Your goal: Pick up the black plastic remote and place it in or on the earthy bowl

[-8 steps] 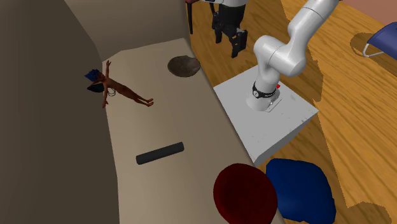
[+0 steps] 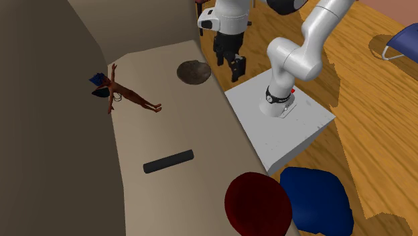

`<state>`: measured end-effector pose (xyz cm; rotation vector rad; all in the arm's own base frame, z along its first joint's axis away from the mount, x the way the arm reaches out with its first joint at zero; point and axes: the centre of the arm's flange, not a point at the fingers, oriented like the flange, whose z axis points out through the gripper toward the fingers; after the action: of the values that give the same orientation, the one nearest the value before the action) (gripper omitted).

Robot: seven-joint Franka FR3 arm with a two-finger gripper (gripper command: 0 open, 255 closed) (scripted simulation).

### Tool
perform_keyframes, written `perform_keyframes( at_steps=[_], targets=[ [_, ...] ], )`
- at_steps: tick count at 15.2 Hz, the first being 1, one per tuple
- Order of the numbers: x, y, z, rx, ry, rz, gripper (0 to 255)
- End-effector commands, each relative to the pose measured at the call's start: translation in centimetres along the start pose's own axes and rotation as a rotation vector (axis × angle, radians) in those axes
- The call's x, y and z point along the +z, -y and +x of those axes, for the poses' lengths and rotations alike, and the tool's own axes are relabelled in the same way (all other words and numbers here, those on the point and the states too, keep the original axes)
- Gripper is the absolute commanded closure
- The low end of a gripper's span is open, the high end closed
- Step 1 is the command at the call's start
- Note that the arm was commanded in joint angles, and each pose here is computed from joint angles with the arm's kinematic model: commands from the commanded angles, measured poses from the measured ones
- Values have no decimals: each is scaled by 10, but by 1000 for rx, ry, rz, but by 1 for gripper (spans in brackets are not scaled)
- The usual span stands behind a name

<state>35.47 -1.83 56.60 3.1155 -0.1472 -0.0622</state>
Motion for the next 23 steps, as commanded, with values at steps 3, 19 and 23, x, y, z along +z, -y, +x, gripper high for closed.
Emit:
perform_keyframes(
  at_steps=[3,19,23],
  targets=[
    [30,15,43,37,-6,15,0],
    [150,60,205,181,-24,70,0],
    [179,68,247,217,-29,84,0]
  ],
)
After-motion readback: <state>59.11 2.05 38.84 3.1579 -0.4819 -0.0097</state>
